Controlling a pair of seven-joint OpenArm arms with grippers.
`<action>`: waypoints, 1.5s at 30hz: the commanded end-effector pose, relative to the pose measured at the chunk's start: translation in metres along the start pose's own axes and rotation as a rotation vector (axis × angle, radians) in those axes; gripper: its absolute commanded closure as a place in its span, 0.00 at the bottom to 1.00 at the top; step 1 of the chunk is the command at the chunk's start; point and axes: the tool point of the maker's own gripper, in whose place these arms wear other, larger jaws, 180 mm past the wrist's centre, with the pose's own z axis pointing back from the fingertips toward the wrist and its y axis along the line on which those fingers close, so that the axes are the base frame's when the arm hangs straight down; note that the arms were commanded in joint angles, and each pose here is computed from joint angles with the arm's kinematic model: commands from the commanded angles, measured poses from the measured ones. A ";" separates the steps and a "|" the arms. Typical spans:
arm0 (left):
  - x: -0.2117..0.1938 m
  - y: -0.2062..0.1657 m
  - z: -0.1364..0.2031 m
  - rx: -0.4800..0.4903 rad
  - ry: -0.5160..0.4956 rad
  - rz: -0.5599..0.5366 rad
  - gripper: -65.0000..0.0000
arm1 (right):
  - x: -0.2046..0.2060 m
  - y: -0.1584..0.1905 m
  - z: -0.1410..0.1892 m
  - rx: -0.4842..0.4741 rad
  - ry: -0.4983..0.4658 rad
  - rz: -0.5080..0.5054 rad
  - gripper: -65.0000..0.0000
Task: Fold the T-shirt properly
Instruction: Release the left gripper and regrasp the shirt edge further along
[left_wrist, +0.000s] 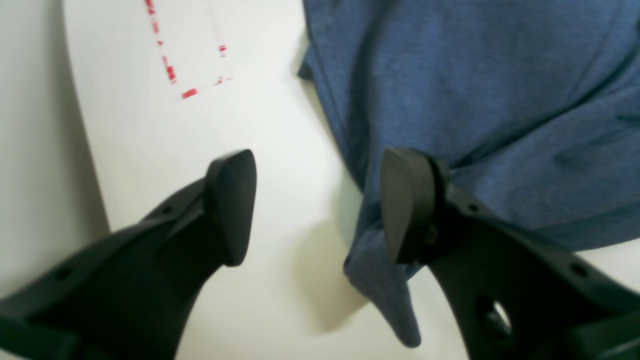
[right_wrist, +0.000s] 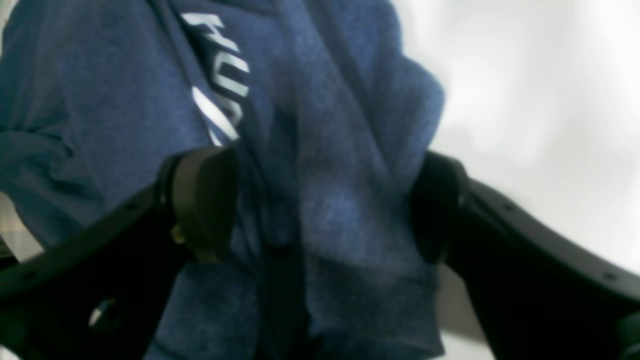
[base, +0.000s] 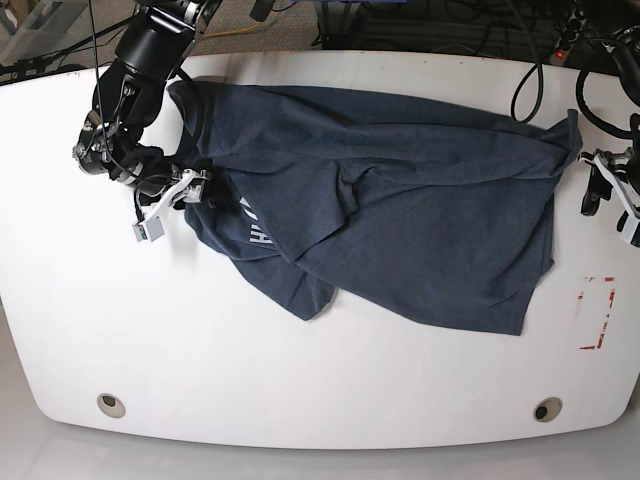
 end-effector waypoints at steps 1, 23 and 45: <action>0.009 0.008 0.005 0.028 -0.021 -0.022 0.44 | 0.010 -0.003 0.003 -0.005 -0.021 0.015 0.23; 0.028 0.009 -0.045 0.151 0.089 -0.071 0.27 | 0.020 -0.026 0.013 -0.040 -0.062 0.010 1.00; 0.009 0.023 -0.175 -0.067 0.023 0.486 0.17 | 0.022 -0.027 0.014 -0.042 -0.066 0.013 1.00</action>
